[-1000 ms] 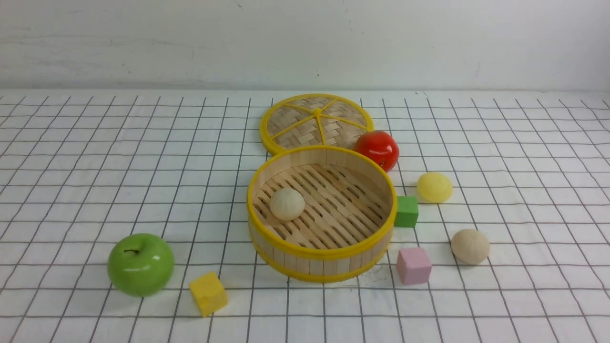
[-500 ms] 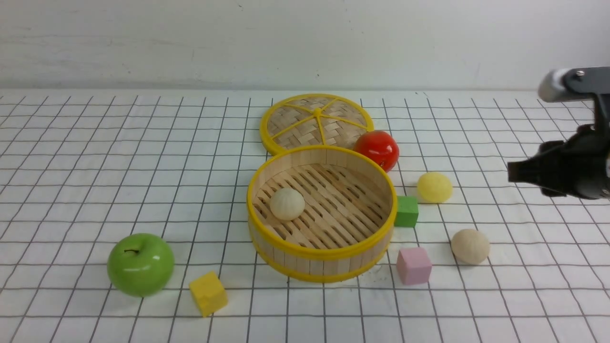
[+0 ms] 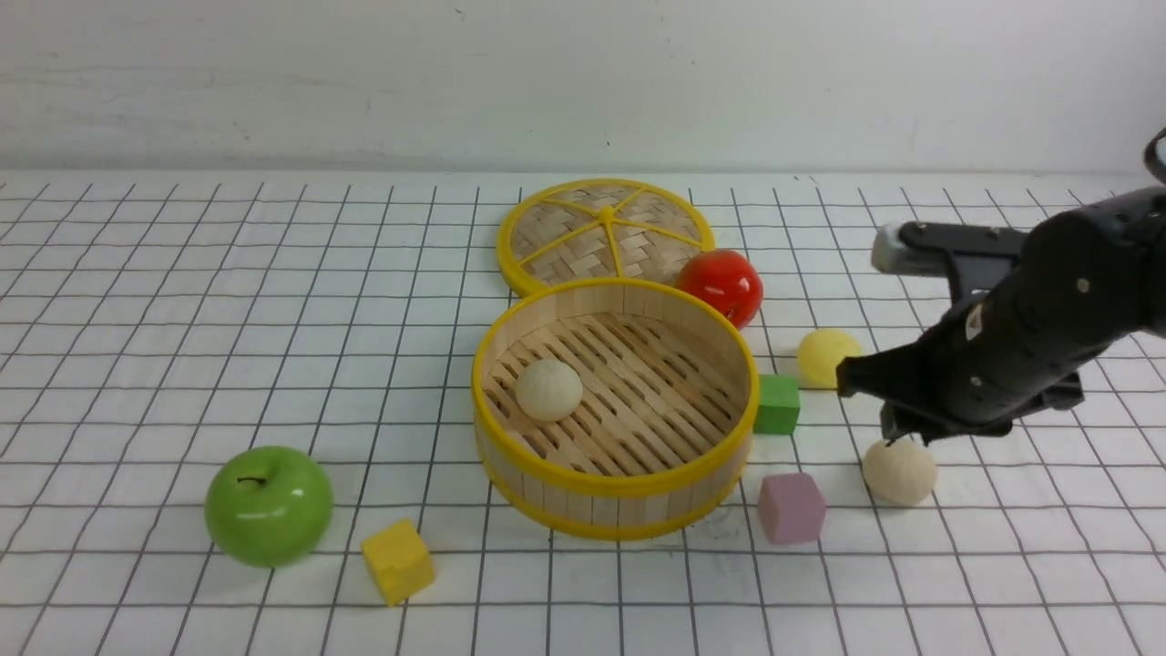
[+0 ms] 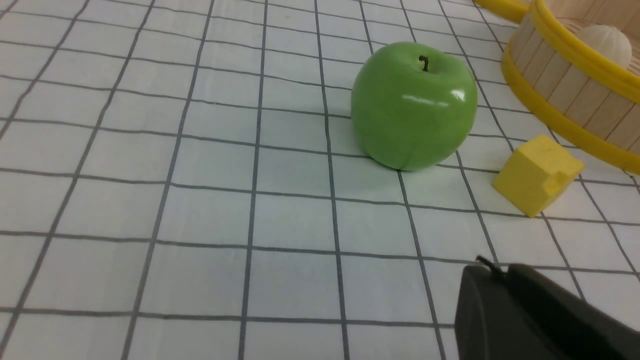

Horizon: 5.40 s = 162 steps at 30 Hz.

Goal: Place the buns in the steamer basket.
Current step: Use the right arm to grab a steamed stuffed bun, then use the right arm to put the steamed stuffed bun into the steamer, then use the right arm to grab a steamed stuffed bun, then use the right arm to put the steamed stuffed bun into the steamer

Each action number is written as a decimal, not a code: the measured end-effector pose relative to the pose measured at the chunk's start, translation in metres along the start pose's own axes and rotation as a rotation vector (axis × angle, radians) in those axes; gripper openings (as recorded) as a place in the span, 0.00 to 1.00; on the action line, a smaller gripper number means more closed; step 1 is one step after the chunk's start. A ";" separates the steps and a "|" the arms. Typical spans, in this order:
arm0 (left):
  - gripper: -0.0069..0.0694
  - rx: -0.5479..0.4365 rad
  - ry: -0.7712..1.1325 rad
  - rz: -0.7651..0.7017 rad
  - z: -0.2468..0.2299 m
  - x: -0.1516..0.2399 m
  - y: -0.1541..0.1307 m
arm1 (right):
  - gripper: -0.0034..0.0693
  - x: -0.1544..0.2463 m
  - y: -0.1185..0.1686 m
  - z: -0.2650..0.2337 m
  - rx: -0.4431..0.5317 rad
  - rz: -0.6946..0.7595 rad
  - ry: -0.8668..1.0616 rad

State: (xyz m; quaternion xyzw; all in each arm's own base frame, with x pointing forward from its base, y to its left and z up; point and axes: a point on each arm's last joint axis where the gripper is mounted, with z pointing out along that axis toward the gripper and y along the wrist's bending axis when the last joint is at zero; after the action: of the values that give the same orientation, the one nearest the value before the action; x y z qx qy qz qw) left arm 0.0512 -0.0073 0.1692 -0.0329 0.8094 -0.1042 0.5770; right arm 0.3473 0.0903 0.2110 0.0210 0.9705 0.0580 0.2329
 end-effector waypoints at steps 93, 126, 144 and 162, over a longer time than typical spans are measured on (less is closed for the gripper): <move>0.24 0.000 0.000 0.000 0.000 0.000 0.000 | 0.62 -0.062 -0.028 0.040 -0.097 0.075 -0.271; 0.25 0.000 -0.001 0.000 0.000 0.000 0.000 | 0.05 -0.079 -0.015 0.078 -0.110 -0.002 -0.194; 0.25 0.000 -0.001 0.000 0.000 0.000 0.000 | 0.06 -0.083 0.080 0.021 -0.355 -0.139 -0.152; 0.25 0.000 -0.001 0.000 0.000 0.000 0.000 | 0.66 -0.068 0.090 0.032 -0.304 -0.286 -0.046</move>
State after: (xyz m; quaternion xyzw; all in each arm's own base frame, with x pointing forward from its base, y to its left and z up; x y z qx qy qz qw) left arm 0.0512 -0.0073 0.1692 -0.0329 0.8091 -0.1042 0.5774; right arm 0.4235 0.1779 0.2247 -0.1513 0.9380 0.1698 0.2616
